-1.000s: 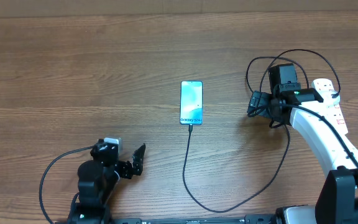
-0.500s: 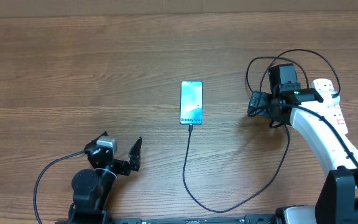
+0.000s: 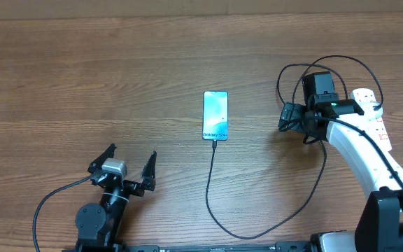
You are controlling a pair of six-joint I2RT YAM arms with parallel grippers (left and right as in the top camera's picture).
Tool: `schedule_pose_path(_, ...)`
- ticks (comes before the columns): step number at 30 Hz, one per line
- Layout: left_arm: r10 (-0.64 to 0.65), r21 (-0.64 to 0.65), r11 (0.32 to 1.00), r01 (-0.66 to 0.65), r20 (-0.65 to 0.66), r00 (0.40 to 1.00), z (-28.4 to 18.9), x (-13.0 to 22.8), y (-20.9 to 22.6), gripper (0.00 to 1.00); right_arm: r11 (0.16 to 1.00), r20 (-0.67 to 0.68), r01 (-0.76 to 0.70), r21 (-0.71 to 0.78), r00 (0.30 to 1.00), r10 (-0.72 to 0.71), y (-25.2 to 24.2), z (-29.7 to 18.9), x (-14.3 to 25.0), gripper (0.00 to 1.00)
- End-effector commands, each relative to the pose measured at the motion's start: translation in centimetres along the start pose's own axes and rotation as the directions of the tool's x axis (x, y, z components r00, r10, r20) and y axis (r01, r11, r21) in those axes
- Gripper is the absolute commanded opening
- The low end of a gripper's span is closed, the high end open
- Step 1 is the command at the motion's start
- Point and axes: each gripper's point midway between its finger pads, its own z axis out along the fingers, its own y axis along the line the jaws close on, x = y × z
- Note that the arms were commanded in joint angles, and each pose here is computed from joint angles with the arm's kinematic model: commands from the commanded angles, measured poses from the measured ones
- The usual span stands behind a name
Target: Plug charger to phone and switch on socket
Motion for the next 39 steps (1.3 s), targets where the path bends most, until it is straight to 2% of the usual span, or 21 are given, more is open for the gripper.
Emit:
schedule_pose_path(1, 0.010, -0.018, 1.000, -0.010, 0.004, 1.000, -0.05, 0.03, 0.30, 1.00, 1.000, 0.028, 0.002, -0.011, 1.000, -0.001, 0.04, -0.75, -0.42, 1.00)
schedule_pose_path(39, 0.039, -0.019, 0.999, -0.039, 0.007, 0.999, -0.05, -0.06, 0.33, 1.00, 1.000, 0.028, 0.002, -0.011, 1.000, -0.001, 0.04, -0.75, -0.42, 1.00)
